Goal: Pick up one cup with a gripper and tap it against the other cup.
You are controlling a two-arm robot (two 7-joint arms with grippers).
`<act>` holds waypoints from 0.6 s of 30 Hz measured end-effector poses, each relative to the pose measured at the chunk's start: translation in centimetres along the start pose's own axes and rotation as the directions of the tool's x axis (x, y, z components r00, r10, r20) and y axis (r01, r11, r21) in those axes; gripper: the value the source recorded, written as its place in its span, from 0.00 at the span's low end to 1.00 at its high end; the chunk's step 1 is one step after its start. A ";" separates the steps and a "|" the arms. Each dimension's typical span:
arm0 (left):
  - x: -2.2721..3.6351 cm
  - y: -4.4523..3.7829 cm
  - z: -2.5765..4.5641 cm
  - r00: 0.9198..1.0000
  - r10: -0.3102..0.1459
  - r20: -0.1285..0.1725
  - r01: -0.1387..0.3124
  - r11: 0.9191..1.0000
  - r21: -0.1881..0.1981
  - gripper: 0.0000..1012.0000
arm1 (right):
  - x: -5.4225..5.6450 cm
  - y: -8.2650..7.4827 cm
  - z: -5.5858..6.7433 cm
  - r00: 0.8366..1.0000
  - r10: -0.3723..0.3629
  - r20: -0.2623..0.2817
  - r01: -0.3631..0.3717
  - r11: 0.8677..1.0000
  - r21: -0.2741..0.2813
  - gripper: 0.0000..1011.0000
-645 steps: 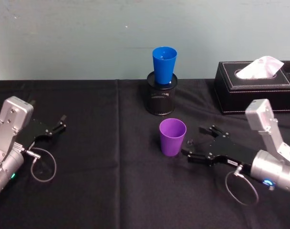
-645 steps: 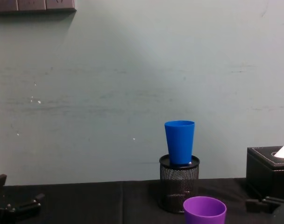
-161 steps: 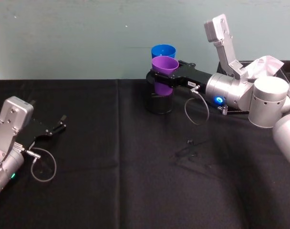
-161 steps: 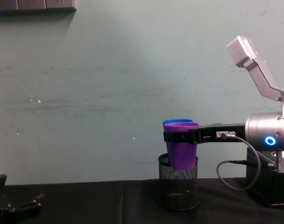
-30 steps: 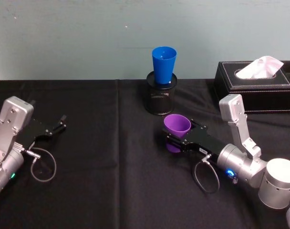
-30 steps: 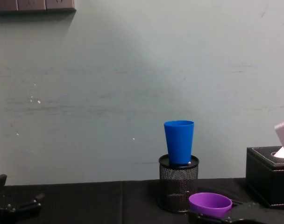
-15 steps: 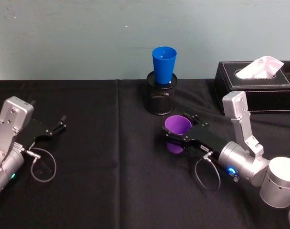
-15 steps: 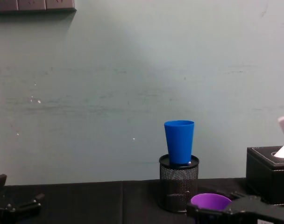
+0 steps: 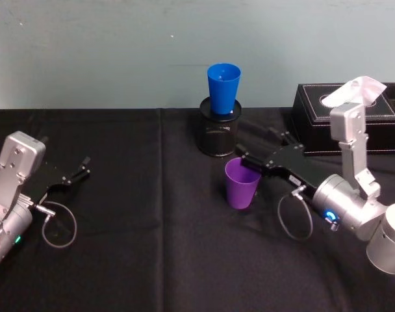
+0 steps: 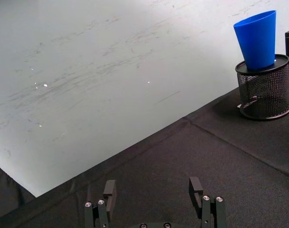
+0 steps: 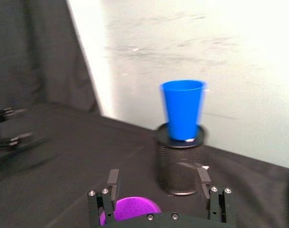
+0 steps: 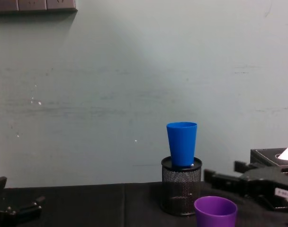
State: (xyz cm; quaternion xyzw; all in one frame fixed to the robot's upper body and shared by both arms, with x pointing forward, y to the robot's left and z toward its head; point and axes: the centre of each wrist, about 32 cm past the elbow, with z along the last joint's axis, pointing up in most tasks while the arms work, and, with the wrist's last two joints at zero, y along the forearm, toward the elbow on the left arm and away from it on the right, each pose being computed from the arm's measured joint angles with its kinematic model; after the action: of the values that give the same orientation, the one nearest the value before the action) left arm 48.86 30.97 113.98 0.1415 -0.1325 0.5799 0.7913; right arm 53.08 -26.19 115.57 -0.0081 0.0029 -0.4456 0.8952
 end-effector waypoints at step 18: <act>0.00 0.00 0.00 1.000 0.000 0.000 0.000 1.000 0.000 0.99 | -0.5 -1.6 0.2 0.933 -0.321 0.163 0.332 0.942 -0.051 0.99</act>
State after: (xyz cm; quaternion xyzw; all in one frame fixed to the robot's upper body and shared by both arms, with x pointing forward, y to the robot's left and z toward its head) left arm 48.86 30.96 113.98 0.1415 -0.1325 0.5799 0.7913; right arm 51.46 -26.74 115.78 -0.0771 -0.0494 -0.5858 0.8053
